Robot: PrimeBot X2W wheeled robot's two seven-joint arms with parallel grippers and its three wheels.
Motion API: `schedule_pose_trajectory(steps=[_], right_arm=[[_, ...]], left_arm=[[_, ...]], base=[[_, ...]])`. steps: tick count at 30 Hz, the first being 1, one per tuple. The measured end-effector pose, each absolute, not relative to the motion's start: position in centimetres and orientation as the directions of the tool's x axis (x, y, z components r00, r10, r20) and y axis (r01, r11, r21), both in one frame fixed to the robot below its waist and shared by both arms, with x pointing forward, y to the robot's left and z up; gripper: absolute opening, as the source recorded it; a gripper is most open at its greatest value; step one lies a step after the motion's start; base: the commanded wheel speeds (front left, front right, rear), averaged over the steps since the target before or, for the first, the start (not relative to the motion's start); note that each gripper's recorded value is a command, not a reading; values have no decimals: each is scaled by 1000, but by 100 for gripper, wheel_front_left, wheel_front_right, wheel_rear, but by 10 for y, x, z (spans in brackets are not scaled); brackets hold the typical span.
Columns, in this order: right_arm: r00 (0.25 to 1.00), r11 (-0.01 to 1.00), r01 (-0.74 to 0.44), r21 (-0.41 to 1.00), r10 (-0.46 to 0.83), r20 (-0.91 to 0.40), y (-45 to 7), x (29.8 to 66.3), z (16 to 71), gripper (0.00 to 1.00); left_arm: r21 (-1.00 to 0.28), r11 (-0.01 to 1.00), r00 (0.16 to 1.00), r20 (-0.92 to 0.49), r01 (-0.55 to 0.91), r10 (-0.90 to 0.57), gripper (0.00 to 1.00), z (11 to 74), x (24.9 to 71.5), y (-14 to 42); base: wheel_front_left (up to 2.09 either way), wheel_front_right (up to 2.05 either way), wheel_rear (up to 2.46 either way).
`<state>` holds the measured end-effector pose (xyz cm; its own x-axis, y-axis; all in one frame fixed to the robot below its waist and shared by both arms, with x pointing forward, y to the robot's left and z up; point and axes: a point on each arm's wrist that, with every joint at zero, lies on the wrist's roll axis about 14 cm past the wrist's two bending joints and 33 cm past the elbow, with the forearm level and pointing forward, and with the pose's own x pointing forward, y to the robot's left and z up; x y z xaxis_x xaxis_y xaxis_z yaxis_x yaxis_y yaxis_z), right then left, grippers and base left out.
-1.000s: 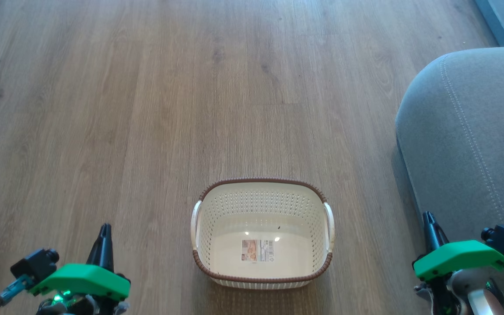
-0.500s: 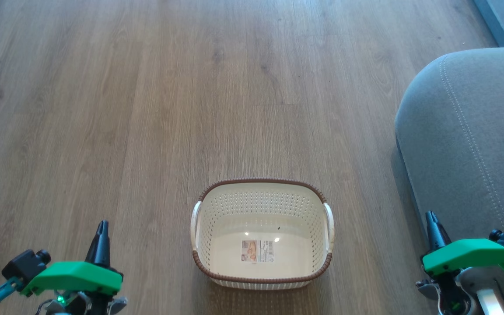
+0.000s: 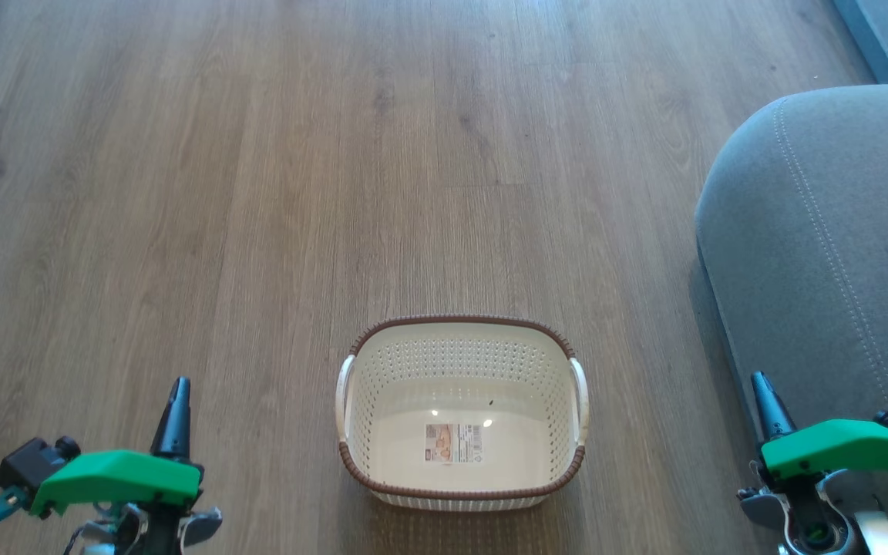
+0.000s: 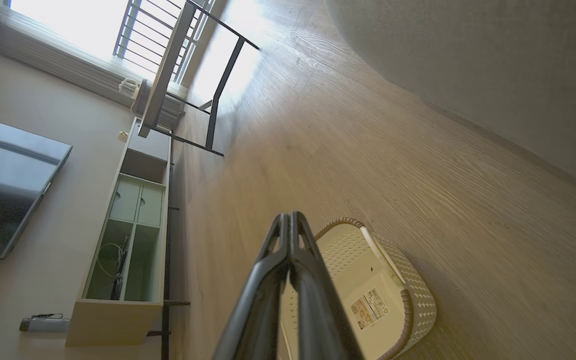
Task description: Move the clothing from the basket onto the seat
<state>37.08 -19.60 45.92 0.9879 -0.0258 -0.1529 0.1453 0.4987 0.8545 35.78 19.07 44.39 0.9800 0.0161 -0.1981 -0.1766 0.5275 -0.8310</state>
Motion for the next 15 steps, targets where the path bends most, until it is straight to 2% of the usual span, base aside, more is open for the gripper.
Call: schedule_pose_trajectory(steps=[15], right_arm=[[989,343,148,928,-27,-148,-199,371,462,0]], left_arm=[[-914,369,984,-180,-168,2,0,452,362,190]], base=[[0,0,0]])
